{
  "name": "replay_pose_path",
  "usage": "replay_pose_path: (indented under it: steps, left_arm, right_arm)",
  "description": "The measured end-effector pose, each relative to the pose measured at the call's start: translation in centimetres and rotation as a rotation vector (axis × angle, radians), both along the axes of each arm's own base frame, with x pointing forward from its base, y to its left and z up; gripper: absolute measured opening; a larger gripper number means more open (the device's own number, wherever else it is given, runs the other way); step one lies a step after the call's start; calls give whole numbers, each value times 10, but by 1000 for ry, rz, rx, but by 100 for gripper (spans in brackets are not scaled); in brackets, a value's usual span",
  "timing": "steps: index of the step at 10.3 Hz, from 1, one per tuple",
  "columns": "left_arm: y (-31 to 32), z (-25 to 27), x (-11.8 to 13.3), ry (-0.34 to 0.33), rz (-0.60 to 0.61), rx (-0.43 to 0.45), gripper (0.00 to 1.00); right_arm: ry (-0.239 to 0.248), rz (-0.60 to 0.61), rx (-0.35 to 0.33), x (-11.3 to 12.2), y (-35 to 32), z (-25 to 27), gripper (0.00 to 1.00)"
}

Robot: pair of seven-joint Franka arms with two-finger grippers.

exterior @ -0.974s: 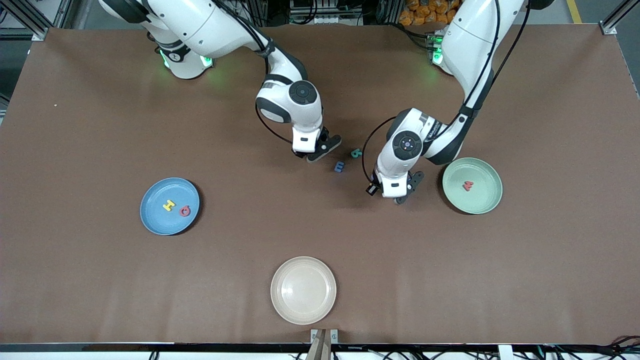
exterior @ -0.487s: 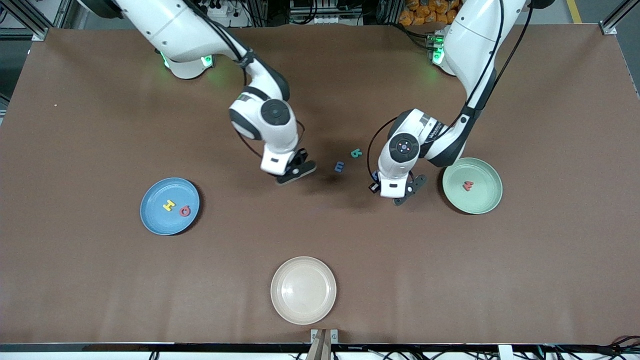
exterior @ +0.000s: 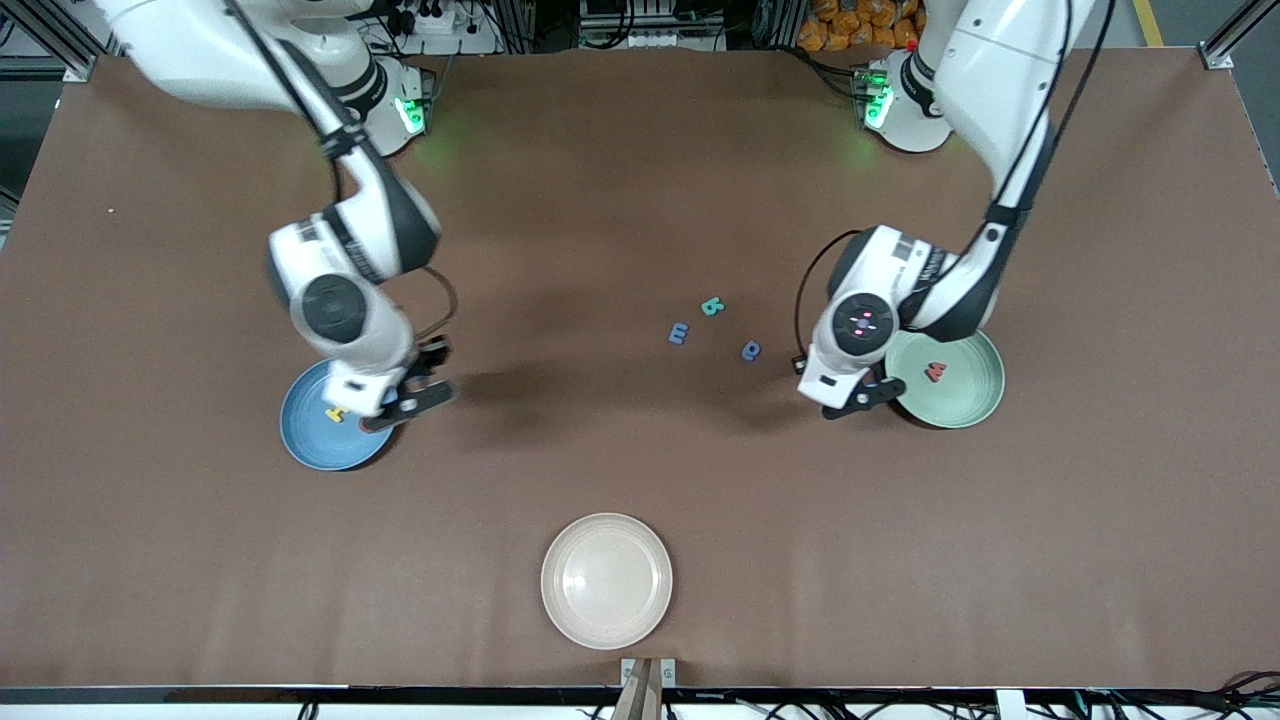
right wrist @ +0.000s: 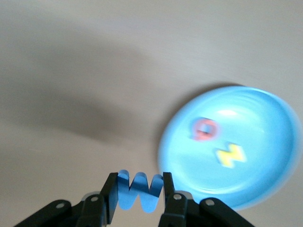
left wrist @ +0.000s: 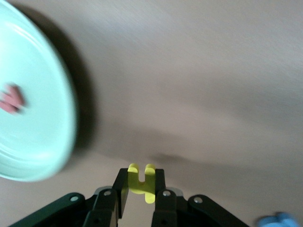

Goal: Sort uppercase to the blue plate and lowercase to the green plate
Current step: 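Place the W on the blue plate while the left gripper places the h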

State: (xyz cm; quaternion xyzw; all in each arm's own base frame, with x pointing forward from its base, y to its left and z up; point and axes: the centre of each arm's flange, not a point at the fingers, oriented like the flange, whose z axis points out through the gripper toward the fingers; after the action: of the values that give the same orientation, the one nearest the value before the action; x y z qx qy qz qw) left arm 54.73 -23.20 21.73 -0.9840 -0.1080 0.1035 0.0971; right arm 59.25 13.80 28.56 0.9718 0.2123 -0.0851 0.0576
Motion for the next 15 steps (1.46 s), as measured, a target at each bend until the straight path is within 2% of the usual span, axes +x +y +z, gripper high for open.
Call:
replay_pose_path:
  steps: [2,5,7,9,10,13,14,15]
  left_arm:
    - [41,16,10,33,-104,-8,26]
    - [77,3,3,62,-245,76,26]
    - [85,-11,-7,54,-314,123,26]
    - [92,-16,-9,51,-328,135,27]
    - [95,-14,-8,46,-324,135,37]
    - [104,11,3,-6,-294,126,76]
    - [102,24,7,-27,-255,89,89]
    - [97,37,9,-42,-196,27,91]
  right_arm:
    - [36,-62,-2,8,-81,-13,42]
    - [22,-163,67,9,-110,-22,44]
    - [25,-165,74,9,-107,-23,69]
    - [17,-168,74,10,-107,-11,91]
    - [-4,-169,74,12,-108,5,100]
    - [-39,-185,66,8,-105,53,100]
    - [-50,-204,63,7,-97,61,100]
    - [-58,-227,59,5,-81,63,100]
